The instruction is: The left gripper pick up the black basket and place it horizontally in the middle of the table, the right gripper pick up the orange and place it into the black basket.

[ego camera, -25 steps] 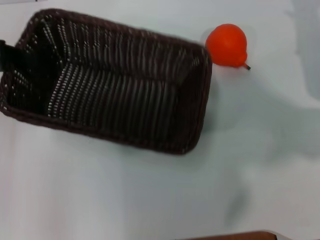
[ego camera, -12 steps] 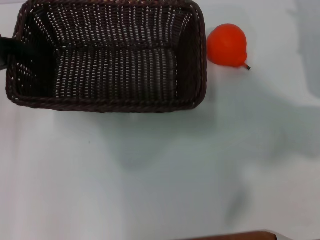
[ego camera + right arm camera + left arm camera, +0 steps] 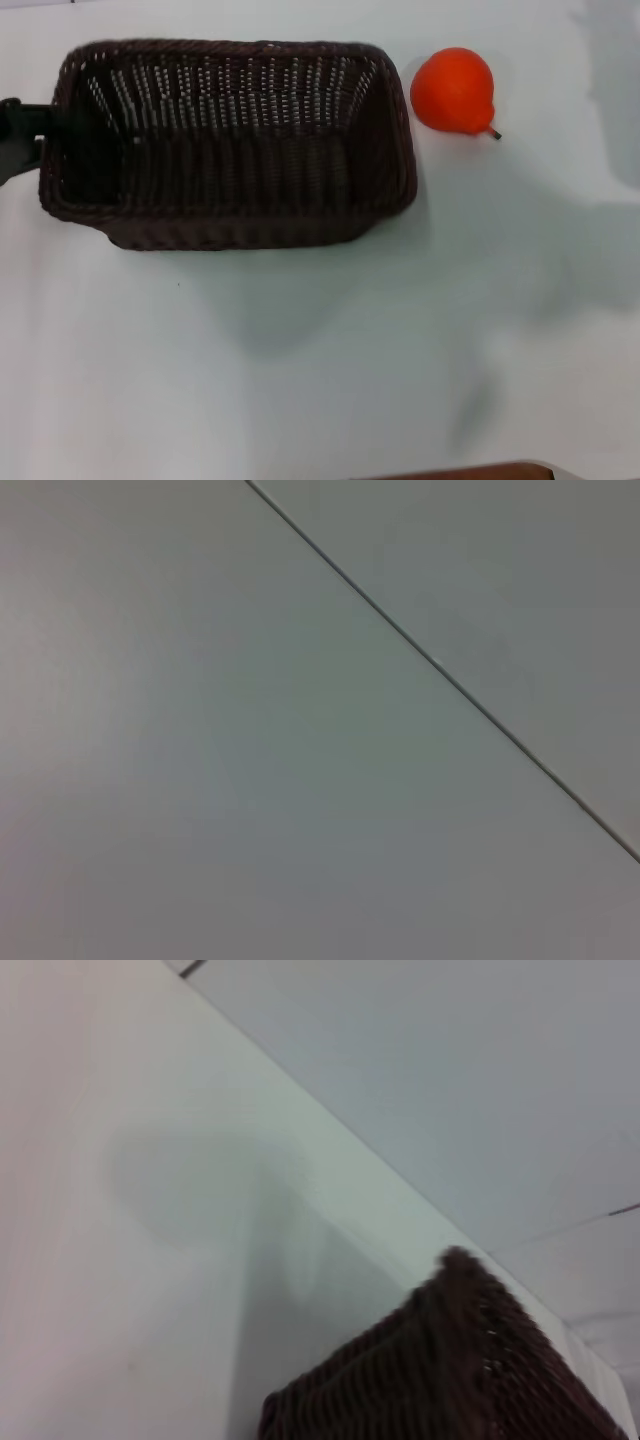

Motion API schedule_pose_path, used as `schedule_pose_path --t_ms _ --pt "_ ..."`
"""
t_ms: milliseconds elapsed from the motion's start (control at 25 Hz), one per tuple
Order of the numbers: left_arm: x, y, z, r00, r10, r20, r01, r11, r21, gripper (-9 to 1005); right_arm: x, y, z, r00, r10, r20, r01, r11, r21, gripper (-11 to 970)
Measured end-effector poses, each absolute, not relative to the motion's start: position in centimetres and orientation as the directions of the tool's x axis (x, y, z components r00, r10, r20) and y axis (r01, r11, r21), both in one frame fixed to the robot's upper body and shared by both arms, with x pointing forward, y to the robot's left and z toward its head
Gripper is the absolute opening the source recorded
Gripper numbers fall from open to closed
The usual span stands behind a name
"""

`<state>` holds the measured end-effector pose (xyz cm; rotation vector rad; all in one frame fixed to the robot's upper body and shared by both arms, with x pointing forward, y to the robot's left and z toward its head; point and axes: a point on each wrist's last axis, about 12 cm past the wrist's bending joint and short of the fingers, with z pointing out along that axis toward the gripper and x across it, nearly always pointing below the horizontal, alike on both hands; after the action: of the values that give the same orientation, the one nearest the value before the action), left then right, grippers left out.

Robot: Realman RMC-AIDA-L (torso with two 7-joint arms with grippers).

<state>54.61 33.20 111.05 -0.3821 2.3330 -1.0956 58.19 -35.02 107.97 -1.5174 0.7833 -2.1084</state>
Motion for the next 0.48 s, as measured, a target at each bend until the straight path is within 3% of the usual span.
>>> schedule_pose_path --t_ms 200,480 --pt "54.3 33.6 110.8 -0.816 -0.474 -0.332 -0.047 0.626 -0.778 241 58.3 -35.0 108.1 -0.312 -0.629 0.712 0.019 -0.754 -0.657 937" --pt "54.4 35.2 111.4 -0.797 -0.484 -0.361 -0.048 0.647 -0.761 485 58.6 -34.5 108.3 -0.286 -0.619 0.731 0.049 -0.772 -0.634 924"
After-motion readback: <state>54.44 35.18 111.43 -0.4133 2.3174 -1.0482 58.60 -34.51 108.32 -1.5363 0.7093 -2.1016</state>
